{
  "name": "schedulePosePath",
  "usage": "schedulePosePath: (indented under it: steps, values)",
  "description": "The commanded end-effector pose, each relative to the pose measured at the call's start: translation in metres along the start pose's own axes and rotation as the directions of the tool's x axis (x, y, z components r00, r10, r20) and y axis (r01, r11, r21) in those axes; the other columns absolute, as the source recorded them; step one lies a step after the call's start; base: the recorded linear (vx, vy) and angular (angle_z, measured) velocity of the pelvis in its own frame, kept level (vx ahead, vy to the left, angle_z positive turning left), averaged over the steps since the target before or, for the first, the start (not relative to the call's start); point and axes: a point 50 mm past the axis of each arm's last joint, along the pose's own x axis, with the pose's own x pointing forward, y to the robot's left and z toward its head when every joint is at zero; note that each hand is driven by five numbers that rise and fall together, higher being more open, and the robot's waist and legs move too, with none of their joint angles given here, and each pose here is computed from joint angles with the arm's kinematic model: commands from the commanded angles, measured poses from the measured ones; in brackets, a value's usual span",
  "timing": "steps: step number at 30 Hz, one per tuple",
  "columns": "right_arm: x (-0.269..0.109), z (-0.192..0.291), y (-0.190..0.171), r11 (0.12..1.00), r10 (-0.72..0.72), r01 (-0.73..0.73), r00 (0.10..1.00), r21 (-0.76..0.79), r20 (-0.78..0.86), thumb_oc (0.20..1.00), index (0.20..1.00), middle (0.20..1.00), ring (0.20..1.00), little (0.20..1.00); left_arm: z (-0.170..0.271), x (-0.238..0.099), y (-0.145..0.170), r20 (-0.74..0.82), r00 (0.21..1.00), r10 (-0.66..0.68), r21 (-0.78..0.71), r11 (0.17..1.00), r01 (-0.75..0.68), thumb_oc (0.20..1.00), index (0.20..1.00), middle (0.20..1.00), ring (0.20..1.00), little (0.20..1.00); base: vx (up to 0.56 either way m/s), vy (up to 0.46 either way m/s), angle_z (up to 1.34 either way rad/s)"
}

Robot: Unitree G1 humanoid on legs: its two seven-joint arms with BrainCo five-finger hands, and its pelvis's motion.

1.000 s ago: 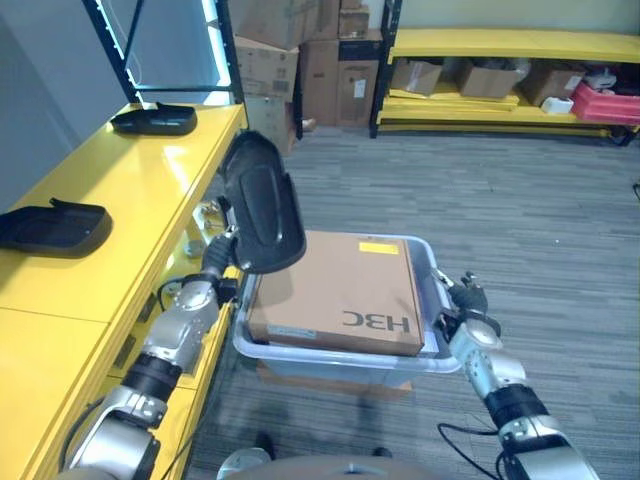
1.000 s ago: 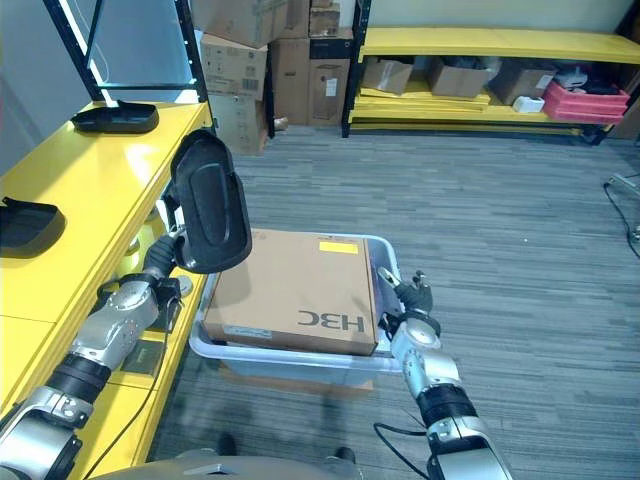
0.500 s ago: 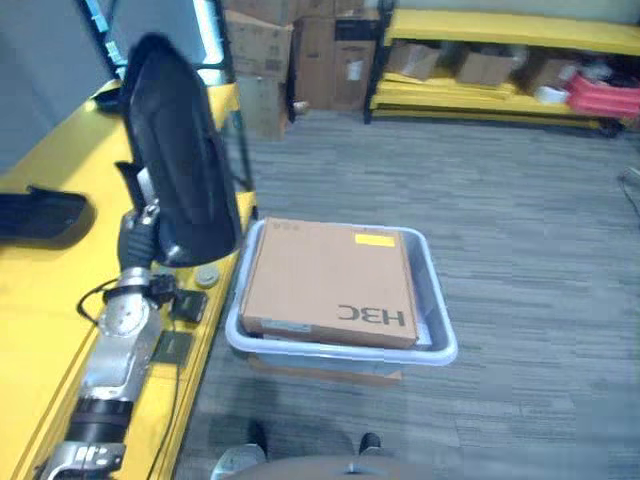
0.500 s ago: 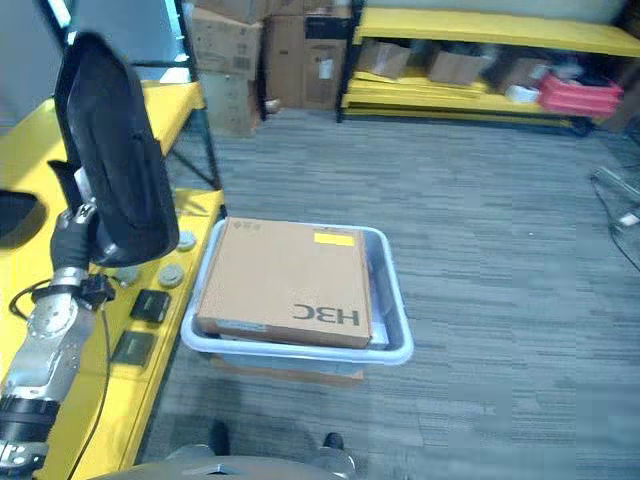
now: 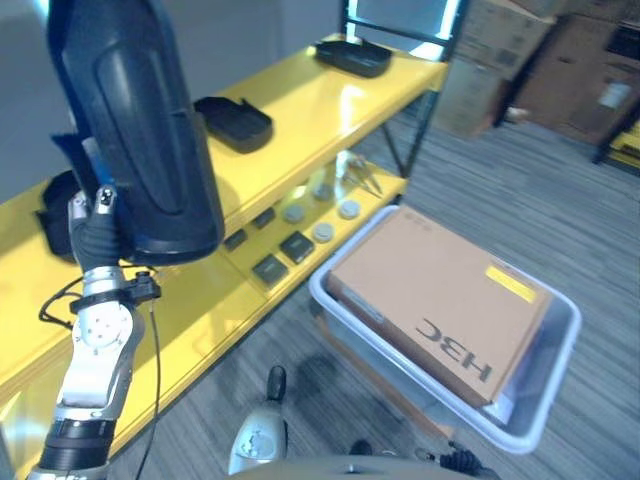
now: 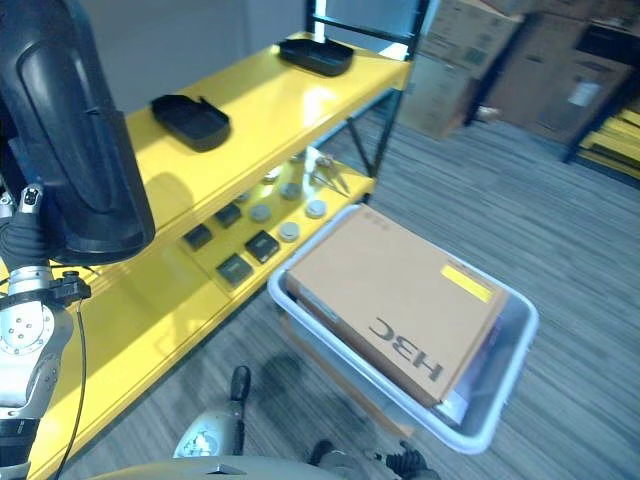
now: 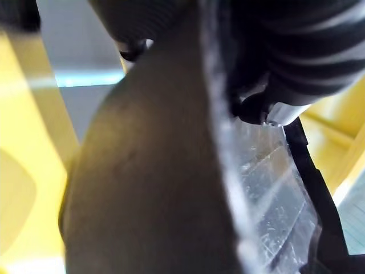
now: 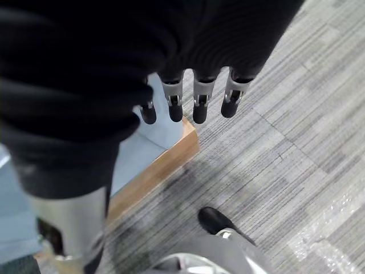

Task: Move parts from the plastic box to the shelf.

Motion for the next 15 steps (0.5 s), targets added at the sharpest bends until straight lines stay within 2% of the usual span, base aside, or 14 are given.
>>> schedulePosePath:
  steps: [1, 5, 12, 15]
  values:
    - [0.001, 0.013, 0.010, 0.996, 0.061, -0.058, 0.997, -0.075, 0.038, 1.000, 1.000, 1.000, 1.000, 1.000, 0.030, 0.014, 0.017, 0.187, 0.974, 0.128, 0.050, 0.989, -0.140, 0.200, 0.200, 0.200, 0.200, 0.200, -0.04, 0.066, 0.81]
    - [0.001, 0.013, 0.015, 0.985, 0.090, -0.086, 0.996, -0.148, 0.021, 1.000, 1.000, 1.000, 1.000, 1.000, 0.023, 0.012, 0.026, 0.146, 0.973, 0.178, 0.082, 0.978, -0.191, 0.200, 0.200, 0.200, 0.200, 0.200, -0.02, 0.096, 0.90]
    - [0.004, 0.025, 0.022, 0.967, 0.124, -0.123, 0.992, -0.223, -0.006, 1.000, 1.000, 1.000, 1.000, 1.000, 0.013, 0.007, 0.030, 0.089, 0.986, 0.140, 0.132, 0.980, -0.151, 0.200, 0.200, 0.200, 0.200, 0.200, 0.08, 0.178, 1.25]
    - [0.005, 0.033, 0.024, 0.961, 0.142, -0.137, 0.990, -0.241, 0.004, 1.000, 1.000, 1.000, 1.000, 1.000, 0.008, 0.000, 0.041, 0.055, 0.988, 0.143, 0.160, 0.976, -0.150, 0.200, 0.200, 0.200, 0.200, 0.200, 0.23, 0.271, 0.40]
